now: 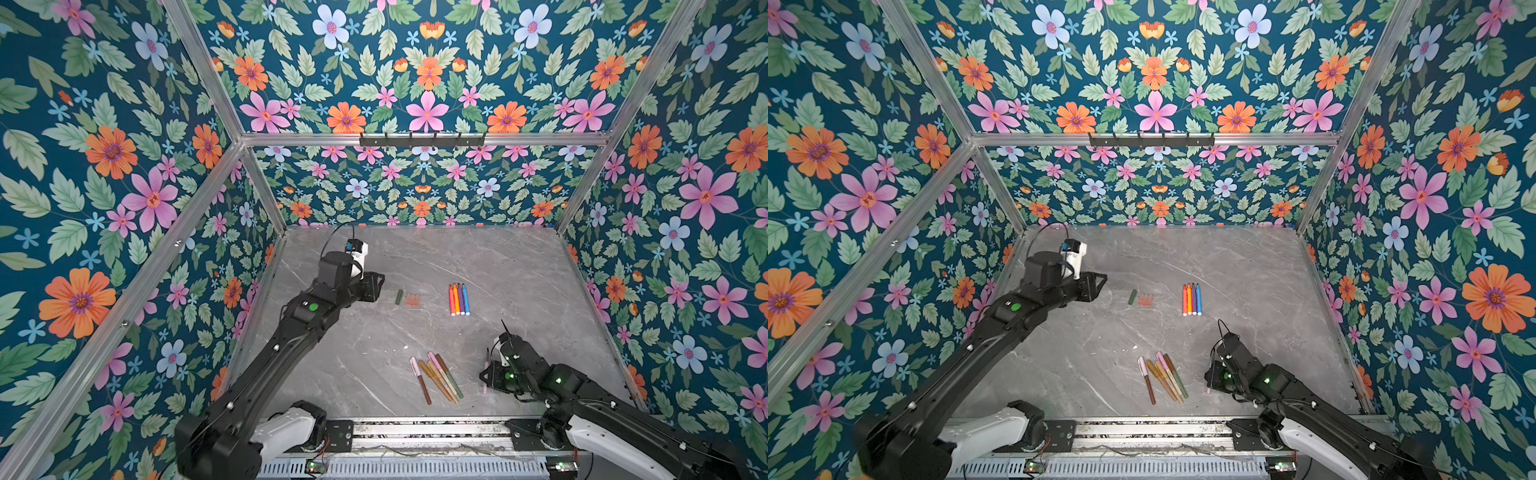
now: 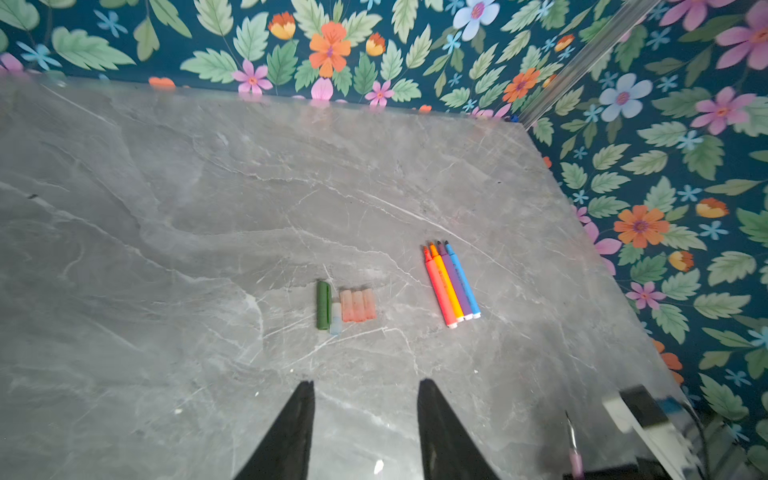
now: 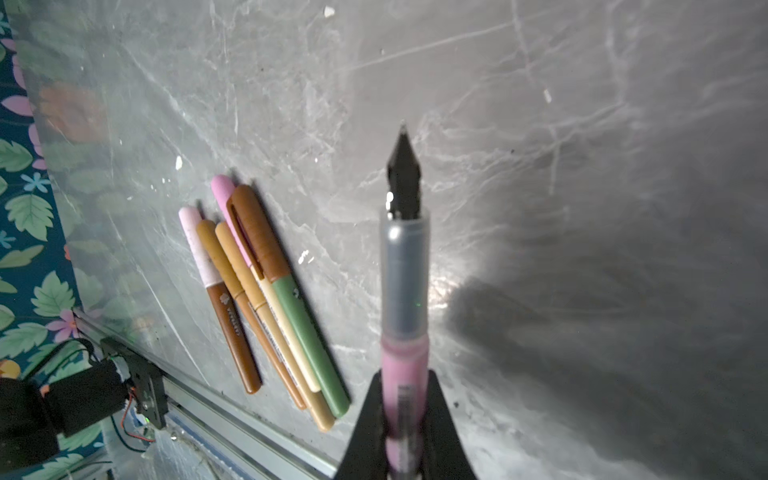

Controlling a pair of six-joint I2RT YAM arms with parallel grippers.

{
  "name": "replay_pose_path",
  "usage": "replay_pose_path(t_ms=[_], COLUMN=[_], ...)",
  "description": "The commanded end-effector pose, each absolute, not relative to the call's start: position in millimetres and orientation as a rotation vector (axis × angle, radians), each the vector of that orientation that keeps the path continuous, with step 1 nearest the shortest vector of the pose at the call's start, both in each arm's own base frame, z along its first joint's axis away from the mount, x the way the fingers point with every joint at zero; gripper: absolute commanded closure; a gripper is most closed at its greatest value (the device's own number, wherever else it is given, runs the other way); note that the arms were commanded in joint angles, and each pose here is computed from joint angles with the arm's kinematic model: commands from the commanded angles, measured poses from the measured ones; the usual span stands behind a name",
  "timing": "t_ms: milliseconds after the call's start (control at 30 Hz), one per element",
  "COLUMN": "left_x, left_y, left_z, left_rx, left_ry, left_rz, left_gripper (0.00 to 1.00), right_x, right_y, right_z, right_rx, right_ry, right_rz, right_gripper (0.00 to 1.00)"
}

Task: Open the pen caps
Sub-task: 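Carry the uncapped pink pen with the right gripper beside the blue highlighter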

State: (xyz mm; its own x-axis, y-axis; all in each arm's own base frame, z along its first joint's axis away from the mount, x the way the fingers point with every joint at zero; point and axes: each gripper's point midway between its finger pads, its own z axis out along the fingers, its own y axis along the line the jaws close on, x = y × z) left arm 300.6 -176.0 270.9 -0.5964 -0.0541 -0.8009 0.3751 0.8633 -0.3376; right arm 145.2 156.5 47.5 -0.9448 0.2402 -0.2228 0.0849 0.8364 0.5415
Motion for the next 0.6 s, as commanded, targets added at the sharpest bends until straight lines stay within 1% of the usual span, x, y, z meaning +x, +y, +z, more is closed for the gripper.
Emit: replay_pose_path(t_ms=[0,100,267,367,433,567], left_x=[272,258,250,247,248,244], left_y=[-156,-153,-144,-147,-145,-145], left_z=[258,245,215,221,223,225], left_rx=[0.256,0.273,0.296,0.308,0.296,0.301], left_ry=[2.188,2.216,2.277,2.250,2.222,2.217], left_rz=[-0.539,-0.551,-0.490,-0.518,-0.520,-0.530], left_gripper=[0.54,0.54,0.56,0.56,0.55,0.55], right_x=[160,187,242,277,300,343], right_y=[156,138,115,115,109,110], right_z=[68,86,99,101,94,82], right_rx=[0.166,0.200,0.263,0.174,0.169,0.189], right_ry=[2.700,2.666,2.682,2.714,2.747,2.767], right_rz=[0.838,0.770,0.768,0.709,0.639,0.646], right_gripper=[1.00,1.00,1.00,1.00,1.00,1.00])
